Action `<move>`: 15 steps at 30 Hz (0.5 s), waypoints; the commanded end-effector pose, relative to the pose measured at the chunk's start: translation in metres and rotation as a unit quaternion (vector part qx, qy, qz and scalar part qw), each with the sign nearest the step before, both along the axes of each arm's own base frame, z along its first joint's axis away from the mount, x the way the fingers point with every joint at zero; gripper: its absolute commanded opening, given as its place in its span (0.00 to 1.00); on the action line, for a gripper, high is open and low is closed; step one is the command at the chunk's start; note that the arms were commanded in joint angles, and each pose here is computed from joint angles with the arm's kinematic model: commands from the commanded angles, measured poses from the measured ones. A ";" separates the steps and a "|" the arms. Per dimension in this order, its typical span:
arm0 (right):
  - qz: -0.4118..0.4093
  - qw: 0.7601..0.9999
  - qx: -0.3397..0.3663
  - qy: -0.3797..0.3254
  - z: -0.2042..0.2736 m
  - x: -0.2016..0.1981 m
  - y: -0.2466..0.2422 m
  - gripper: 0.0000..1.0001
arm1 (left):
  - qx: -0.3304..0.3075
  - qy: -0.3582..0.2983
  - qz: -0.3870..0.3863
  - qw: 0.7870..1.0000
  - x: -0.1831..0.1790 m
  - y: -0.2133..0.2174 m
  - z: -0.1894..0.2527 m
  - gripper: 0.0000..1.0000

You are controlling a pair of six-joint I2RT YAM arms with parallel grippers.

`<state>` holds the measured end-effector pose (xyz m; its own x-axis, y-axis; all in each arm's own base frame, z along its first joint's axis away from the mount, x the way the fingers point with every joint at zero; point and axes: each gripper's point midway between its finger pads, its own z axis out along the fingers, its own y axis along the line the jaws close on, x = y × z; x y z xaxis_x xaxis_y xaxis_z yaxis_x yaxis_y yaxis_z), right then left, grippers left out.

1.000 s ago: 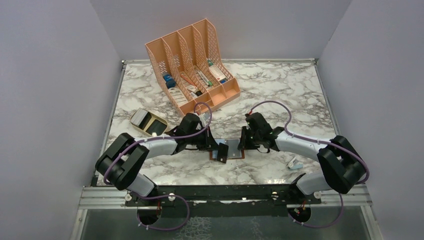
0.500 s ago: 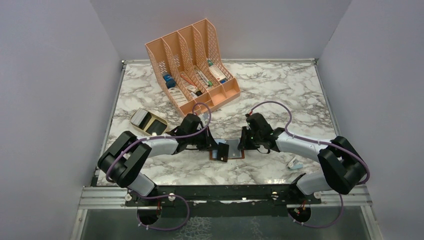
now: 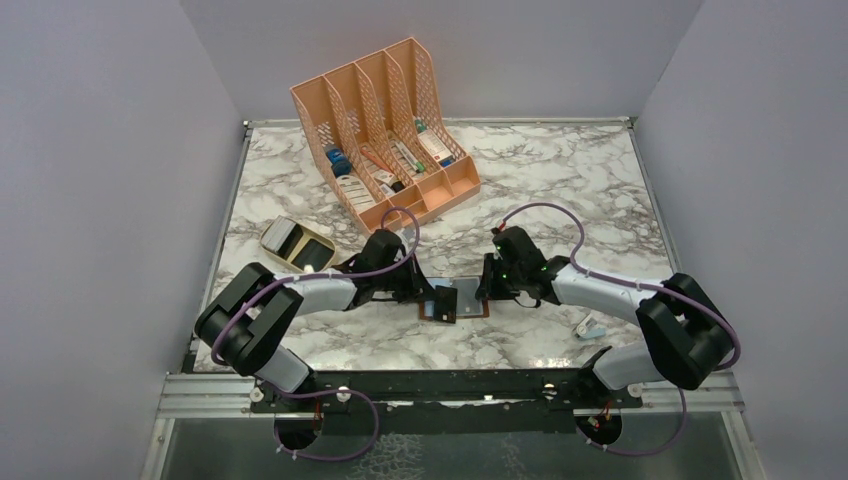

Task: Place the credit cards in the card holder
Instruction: Insert the credit card into the card holder.

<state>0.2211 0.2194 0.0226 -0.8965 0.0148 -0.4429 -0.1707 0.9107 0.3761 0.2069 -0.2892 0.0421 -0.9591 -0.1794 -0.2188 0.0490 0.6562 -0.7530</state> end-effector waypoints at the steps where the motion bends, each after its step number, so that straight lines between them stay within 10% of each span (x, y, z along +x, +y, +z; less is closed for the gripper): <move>1: -0.001 0.999 -0.023 0.024 -0.014 -0.016 -0.012 0.17 | 0.019 0.004 0.020 1.000 -0.004 0.008 -0.007 0.00; 15: 0.005 1.000 -0.010 0.024 -0.010 -0.019 -0.010 0.16 | 0.019 0.002 0.024 1.000 0.001 0.003 -0.006 0.00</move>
<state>0.2194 0.2183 0.0232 -0.8945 0.0172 -0.4468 -0.1724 0.9087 0.3801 0.2034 -0.2872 0.0393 -0.9573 -0.2012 -0.2074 0.0223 0.6642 -0.7472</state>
